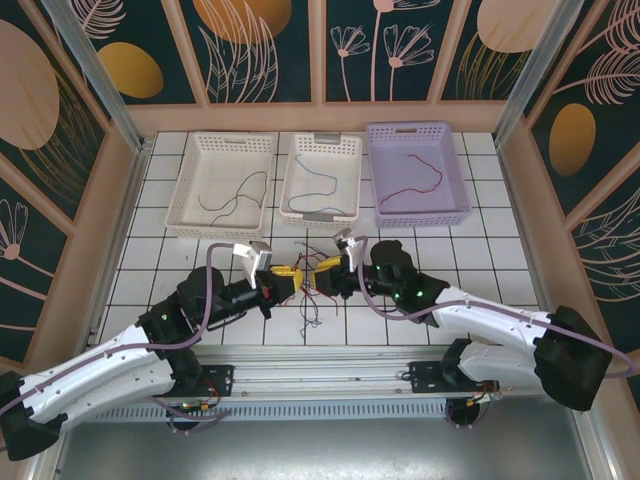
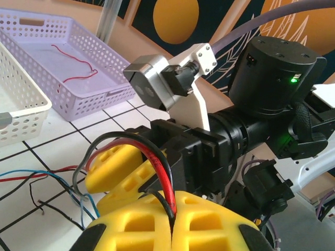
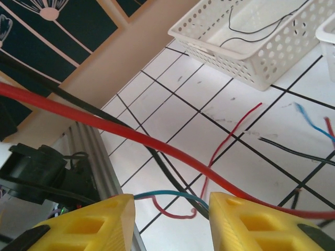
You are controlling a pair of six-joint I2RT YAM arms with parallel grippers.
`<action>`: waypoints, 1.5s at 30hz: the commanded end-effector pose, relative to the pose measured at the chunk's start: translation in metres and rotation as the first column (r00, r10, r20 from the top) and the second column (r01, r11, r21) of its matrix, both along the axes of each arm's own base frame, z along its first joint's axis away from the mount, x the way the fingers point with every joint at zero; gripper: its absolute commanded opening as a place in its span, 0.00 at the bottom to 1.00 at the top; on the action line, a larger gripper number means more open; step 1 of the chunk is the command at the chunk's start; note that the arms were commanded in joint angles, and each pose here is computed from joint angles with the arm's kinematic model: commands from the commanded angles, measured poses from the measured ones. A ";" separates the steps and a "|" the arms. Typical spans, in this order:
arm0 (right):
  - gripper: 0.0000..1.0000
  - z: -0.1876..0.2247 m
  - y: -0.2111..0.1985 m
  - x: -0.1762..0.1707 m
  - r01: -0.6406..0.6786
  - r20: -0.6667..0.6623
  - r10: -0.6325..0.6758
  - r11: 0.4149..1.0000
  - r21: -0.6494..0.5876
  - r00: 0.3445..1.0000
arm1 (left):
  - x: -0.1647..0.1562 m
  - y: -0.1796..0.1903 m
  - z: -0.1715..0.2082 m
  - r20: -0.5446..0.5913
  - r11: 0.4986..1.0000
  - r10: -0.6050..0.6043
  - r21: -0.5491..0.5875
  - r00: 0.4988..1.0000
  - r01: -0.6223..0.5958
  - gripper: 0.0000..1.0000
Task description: Untangle the cables
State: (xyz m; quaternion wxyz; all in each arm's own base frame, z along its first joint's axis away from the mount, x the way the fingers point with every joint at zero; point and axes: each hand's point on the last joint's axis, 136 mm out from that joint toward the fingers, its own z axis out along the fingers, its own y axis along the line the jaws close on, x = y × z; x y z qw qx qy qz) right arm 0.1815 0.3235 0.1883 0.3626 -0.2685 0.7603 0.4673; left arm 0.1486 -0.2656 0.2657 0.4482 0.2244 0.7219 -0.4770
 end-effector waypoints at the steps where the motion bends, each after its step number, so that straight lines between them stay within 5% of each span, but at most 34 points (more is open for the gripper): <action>1: 0.42 0.003 0.004 0.002 -0.004 0.038 0.003 1.000 0.016 0.999 | -0.003 -0.002 0.029 0.060 0.998 -0.021 -0.066 0.998 0.024 0.00; 13: 0.44 -0.014 0.015 -0.004 -0.056 -0.003 0.056 0.998 0.035 0.998 | -0.002 -0.005 0.033 0.064 0.997 -0.025 -0.074 0.998 0.029 0.00; 22: 0.34 -0.031 0.021 0.002 -0.029 -0.016 0.029 0.999 0.013 0.999 | -0.004 0.000 0.037 0.073 0.995 -0.018 -0.095 0.997 0.025 0.00; 27: 0.06 -0.031 0.016 0.012 0.031 0.005 -0.031 1.000 -0.004 1.000 | -0.005 0.002 0.037 0.073 0.995 -0.013 -0.100 0.997 0.020 0.00; 28: 0.00 -0.031 0.014 0.014 0.048 0.013 -0.048 0.999 -0.005 0.999 | -0.004 0.003 0.037 0.073 0.995 -0.009 -0.098 0.997 0.016 0.00; 45: 0.00 -0.044 -0.101 0.062 0.390 -0.092 -0.391 0.920 -0.031 0.916 | 0.009 0.032 0.028 0.059 0.990 0.143 -0.017 0.988 -0.142 0.00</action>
